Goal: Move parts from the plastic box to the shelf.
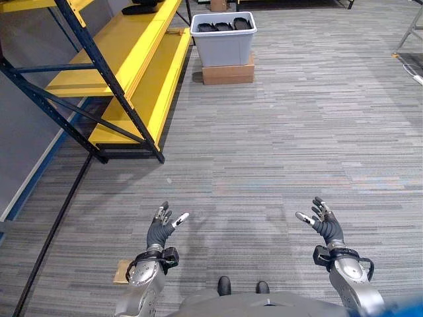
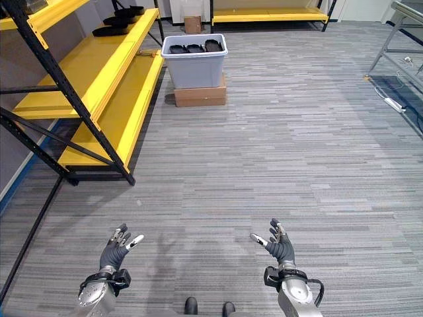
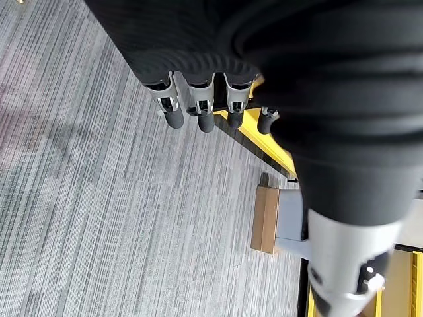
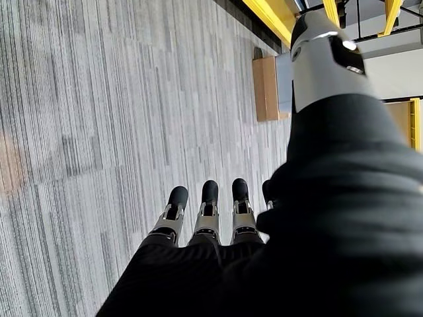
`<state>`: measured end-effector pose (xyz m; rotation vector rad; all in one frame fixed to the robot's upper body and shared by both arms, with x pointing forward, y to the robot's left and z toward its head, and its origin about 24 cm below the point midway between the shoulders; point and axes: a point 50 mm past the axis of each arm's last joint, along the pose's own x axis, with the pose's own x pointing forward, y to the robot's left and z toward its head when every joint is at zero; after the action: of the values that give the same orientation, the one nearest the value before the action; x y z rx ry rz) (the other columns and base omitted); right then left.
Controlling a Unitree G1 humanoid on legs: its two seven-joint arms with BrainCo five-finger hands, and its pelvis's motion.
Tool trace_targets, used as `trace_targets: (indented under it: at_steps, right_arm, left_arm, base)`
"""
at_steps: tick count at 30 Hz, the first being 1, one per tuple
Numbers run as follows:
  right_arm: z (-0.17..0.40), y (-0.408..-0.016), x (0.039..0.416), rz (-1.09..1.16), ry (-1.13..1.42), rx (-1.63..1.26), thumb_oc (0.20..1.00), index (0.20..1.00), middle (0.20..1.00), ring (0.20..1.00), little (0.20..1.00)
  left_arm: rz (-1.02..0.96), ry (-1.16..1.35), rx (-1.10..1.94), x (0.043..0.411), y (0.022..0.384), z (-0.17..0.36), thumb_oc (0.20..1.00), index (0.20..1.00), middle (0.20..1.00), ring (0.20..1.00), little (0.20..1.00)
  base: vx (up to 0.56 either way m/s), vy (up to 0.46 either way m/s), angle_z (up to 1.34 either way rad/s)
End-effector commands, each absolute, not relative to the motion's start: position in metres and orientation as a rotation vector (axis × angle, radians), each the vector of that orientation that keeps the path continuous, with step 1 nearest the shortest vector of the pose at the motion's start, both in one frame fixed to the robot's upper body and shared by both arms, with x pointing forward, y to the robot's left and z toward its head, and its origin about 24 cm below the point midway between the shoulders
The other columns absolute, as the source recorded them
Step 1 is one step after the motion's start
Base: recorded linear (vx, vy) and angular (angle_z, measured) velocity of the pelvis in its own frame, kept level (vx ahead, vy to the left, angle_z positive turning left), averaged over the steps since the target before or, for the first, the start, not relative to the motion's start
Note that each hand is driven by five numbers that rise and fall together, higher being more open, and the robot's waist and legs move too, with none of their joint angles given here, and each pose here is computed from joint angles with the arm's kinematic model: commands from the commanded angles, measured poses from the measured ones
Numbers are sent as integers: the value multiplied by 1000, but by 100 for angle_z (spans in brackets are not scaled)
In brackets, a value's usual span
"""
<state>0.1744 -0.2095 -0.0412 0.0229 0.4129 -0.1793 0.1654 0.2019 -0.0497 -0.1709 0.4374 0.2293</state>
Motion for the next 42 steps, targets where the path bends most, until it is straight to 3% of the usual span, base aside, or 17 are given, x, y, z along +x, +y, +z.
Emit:
trace_targets:
  at_steps: [1, 42]
  right_arm:
    - [-23, -206, 182, -141, 313, 44, 1000, 1000, 1000, 1000, 1000]
    - [-21, -208, 185, -140, 312, 42, 1000, 1000, 1000, 1000, 1000]
  left_arm:
    - [225, 341, -172, 178, 209, -33, 1000, 1000, 1000, 1000, 1000]
    - [203, 347, -163, 180, 208, -33, 1000, 1000, 1000, 1000, 1000]
  base:
    - [0, 0, 0]
    - [1, -3, 0]
